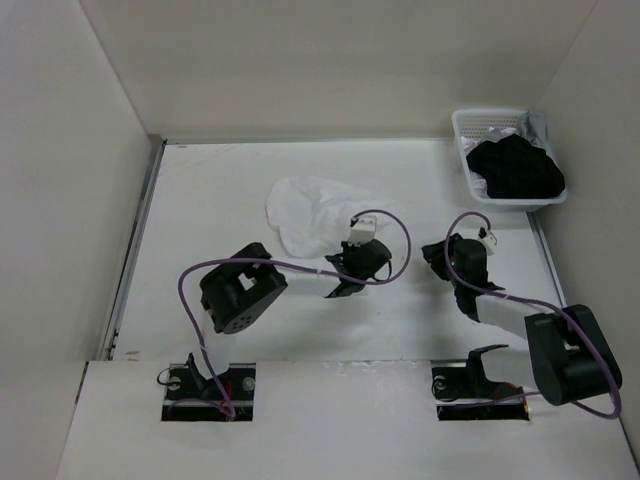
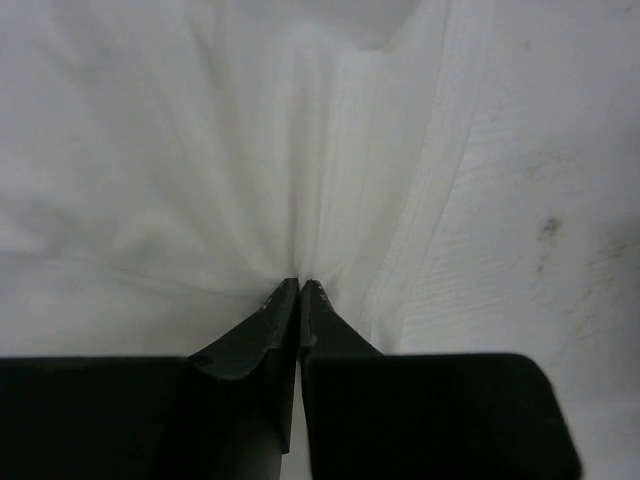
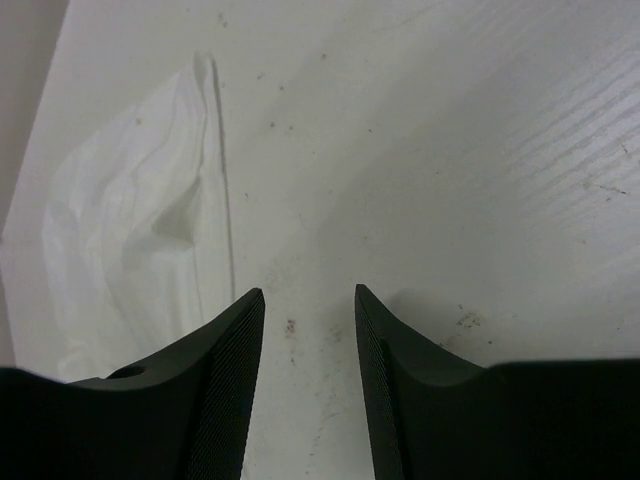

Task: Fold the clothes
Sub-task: Flatten the tank top out

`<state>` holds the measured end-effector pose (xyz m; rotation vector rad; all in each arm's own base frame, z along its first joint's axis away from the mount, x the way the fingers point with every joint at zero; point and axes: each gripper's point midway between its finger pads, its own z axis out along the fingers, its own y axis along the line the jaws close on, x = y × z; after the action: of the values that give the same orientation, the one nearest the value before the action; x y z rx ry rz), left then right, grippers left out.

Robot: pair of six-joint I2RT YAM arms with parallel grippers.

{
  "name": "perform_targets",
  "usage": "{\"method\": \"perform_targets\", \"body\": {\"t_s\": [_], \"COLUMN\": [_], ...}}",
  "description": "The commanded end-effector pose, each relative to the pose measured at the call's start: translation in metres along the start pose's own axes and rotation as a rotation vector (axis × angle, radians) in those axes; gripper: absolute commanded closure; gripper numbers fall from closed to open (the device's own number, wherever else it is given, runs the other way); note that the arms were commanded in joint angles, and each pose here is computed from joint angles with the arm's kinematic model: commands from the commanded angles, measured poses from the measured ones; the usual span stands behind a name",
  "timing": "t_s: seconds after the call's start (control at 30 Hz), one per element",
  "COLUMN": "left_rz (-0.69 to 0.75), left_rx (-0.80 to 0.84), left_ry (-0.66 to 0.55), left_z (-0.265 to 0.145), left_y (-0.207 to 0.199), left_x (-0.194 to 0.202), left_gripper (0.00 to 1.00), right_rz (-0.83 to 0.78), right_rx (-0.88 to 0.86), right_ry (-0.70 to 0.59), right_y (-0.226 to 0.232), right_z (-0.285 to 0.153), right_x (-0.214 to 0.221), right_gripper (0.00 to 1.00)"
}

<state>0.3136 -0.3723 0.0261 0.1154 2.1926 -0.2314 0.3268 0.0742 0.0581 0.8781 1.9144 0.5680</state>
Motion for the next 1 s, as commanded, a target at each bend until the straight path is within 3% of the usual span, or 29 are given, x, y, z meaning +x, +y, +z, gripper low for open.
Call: {"method": "perform_targets", "body": {"t_s": [0.0,0.17,0.43,0.73,0.87,0.97], "left_rz": [-0.103,-0.171,-0.221,-0.283,-0.287,-0.29], "left_rx": [0.015,0.099,0.119,0.149,0.153,0.139], "left_ry": [-0.06,-0.075,-0.027,-0.047,-0.041,-0.019], "left_z": [-0.036,-0.076,-0.097,-0.118,-0.119,-0.115], "left_y": [0.023,0.048,0.101,0.136,0.142,0.148], "left_x": [-0.025,-0.024,0.001,0.001,0.004,0.011], "left_gripper": [0.97,0.91,0.94,0.9,0.82,0.81], "right_rz": [-0.003,-0.034,-0.037,-0.028,-0.045,-0.065], "right_rx": [-0.073,-0.081,-0.106,-0.142,-0.139,-0.13], "right_ry": [-0.005,0.039,0.172,0.325,0.365,0.367], "right_y": [0.029,0.046,0.069,0.07,0.061,0.055], "right_z": [0.009,0.025,0.041,0.031,0.015,0.004], "right_x": [-0.003,0.009,0.055,0.088,0.098,0.099], "right_gripper": [0.51,0.45,0.48,0.68,0.59,0.54]}}
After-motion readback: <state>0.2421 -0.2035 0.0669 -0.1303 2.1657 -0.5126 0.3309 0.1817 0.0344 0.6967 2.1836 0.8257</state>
